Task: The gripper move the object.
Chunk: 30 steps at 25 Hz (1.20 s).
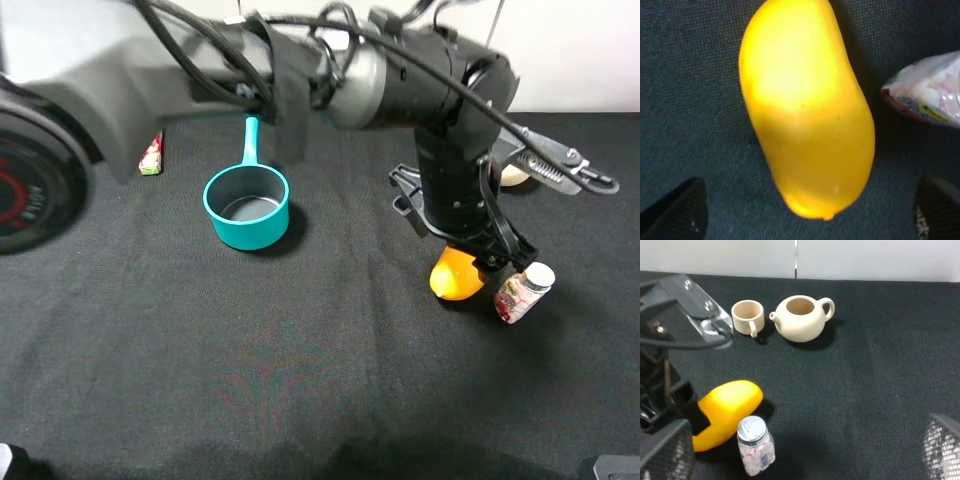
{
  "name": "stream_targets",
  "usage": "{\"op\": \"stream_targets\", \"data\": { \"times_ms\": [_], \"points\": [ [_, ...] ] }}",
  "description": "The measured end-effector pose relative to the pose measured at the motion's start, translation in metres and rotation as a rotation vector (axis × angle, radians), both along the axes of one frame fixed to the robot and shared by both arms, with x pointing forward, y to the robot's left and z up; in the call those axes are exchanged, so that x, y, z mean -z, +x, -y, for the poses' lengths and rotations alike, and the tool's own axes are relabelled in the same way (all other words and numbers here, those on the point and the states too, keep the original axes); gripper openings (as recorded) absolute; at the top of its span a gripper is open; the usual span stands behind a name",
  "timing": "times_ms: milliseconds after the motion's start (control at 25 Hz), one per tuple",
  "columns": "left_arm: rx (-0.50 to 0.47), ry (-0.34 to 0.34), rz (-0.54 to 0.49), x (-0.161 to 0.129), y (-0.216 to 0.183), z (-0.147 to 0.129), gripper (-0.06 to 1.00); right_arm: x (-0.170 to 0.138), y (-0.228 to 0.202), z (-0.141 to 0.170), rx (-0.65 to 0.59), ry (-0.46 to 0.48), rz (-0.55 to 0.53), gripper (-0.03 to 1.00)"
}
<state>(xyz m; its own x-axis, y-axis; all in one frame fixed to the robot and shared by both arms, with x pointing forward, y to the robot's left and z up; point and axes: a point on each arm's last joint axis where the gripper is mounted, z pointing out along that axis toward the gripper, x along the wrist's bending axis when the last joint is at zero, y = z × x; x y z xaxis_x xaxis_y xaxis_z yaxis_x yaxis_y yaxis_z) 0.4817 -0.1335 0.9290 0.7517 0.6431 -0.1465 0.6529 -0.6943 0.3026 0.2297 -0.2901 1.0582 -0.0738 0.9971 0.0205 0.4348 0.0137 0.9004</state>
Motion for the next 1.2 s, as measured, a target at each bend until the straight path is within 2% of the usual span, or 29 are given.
{"op": "stream_targets", "data": {
  "times_ms": [680, 1200],
  "points": [
    [0.056, 0.136, -0.043, -0.060, -0.003, -0.008, 0.88, 0.000, 0.000, 0.000, 0.000, 0.000, 0.000, 0.69],
    [0.096, 0.048, 0.054, -0.111, -0.003, -0.012, 0.88, 0.000, 0.000, 0.000, 0.000, 0.000, 0.000, 0.69]
  ]
}}
